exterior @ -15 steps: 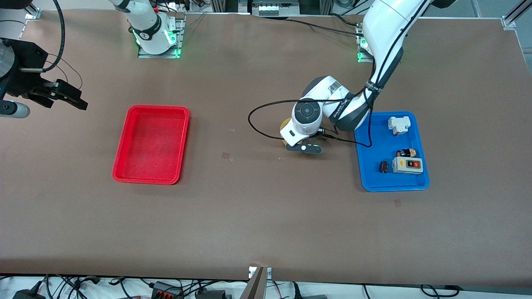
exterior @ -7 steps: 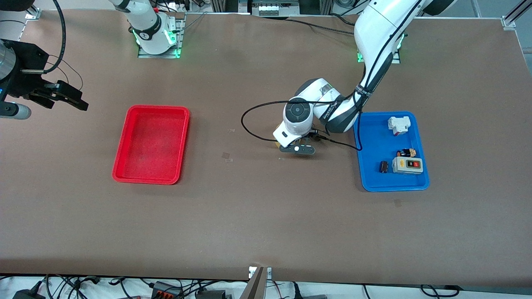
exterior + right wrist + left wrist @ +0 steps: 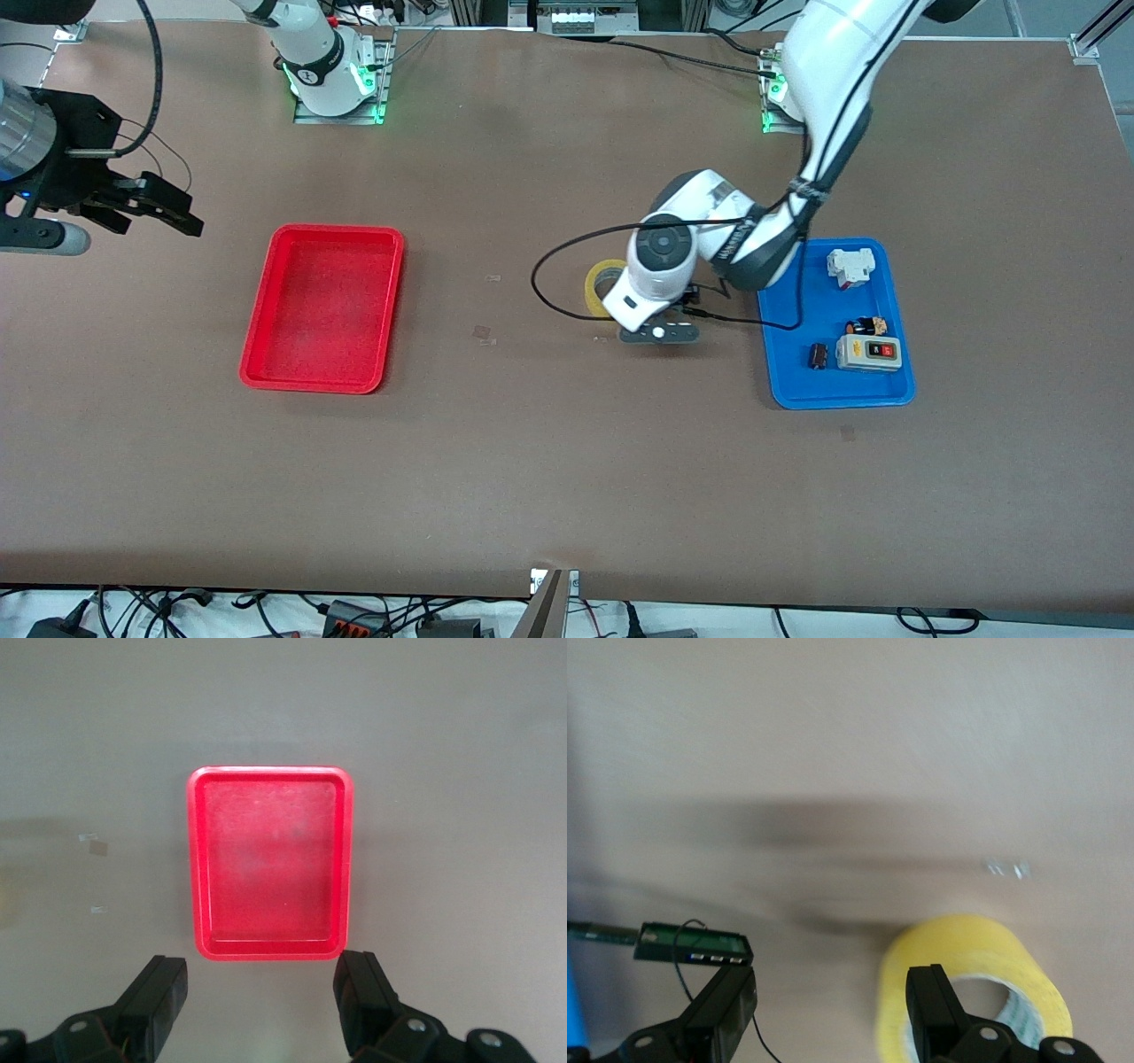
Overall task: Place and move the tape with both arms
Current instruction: 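Release the tape on the table while the right gripper reaches toward it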
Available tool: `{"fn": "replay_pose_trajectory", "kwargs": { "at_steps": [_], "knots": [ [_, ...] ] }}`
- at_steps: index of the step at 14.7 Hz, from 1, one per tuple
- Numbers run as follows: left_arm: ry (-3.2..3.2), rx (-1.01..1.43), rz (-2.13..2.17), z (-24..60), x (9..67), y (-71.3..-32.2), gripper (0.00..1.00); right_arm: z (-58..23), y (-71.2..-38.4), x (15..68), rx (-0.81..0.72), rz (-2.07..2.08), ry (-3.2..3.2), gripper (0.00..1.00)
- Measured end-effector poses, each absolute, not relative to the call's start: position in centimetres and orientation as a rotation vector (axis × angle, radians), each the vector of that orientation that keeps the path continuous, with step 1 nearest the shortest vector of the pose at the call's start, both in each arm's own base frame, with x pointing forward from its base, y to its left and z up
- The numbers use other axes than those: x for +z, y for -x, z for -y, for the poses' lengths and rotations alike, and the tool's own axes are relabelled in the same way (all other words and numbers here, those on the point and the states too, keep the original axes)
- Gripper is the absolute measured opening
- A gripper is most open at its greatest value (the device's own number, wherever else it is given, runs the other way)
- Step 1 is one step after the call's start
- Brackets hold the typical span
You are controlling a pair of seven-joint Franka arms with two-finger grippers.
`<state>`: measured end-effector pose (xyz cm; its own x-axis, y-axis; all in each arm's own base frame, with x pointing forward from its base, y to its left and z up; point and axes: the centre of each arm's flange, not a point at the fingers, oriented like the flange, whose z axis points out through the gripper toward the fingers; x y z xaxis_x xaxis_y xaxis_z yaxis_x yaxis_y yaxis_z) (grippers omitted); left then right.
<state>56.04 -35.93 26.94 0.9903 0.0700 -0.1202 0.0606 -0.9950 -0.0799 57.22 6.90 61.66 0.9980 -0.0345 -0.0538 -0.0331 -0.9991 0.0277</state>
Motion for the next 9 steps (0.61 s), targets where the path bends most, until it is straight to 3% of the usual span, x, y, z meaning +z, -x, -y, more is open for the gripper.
{"fn": "replay_pose_trajectory", "kwargs": {
  "at_steps": [9],
  "knots": [
    [3.023,0.162,0.198,22.0,36.6,-61.2,1.0,-22.5,-57.7,55.8,-0.06,-0.046,-3.121,0.99]
  ]
}}
